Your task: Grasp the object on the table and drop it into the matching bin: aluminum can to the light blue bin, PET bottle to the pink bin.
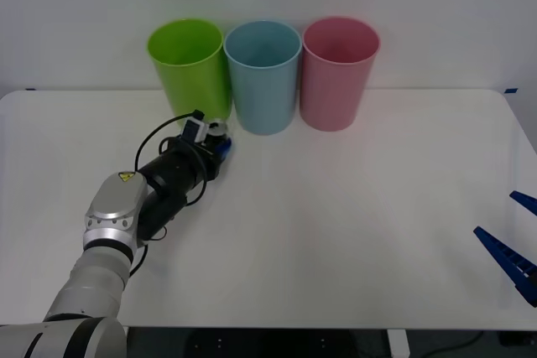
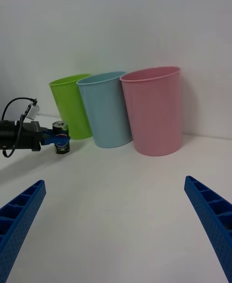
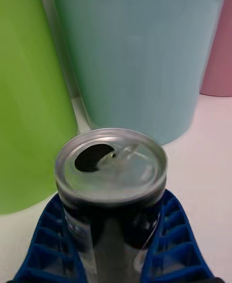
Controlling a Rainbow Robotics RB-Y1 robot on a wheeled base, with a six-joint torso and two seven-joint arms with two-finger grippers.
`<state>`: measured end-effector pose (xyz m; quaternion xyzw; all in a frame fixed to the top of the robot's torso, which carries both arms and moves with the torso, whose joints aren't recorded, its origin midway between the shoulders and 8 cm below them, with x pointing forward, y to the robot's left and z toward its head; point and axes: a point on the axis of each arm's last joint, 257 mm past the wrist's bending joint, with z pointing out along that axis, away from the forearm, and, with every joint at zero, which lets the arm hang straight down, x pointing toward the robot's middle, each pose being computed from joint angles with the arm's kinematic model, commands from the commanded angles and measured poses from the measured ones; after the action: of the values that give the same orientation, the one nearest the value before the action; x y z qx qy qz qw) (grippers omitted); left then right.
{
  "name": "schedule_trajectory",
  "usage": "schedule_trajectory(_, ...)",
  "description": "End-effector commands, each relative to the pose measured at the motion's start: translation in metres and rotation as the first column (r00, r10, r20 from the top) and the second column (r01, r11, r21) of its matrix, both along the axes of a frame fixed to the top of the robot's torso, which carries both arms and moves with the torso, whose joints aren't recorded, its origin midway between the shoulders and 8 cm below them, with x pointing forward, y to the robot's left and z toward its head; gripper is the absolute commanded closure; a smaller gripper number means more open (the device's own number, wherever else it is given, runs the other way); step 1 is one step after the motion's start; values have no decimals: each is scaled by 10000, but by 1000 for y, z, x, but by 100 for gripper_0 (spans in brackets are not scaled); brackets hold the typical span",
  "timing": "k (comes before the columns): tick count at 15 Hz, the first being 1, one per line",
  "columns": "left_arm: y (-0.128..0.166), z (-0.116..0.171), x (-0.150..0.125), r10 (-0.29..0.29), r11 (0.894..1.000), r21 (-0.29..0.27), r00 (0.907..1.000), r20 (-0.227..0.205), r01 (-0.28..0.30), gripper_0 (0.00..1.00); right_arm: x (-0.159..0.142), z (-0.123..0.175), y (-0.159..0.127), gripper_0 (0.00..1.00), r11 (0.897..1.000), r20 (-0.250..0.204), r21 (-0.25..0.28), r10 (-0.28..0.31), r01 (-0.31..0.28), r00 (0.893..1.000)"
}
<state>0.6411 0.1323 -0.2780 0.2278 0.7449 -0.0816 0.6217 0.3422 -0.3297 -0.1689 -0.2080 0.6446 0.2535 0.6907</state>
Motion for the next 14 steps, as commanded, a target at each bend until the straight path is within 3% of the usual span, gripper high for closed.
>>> schedule_trajectory(1,-1,1,0,-7,9999,-144,10000,-5,7,100,0,0,0,0,10000,0,0,0,0,10000)
schedule_trajectory(8,13,5,-5,-49,9962,-866,10000,-26,47,100,0,0,0,0,10000,0,0,0,0,10000)
schedule_trajectory(14,22,24,-18,-979,9772,-1871,9950,209,1001,100,0,0,0,0,10000,0,0,0,0,10000)
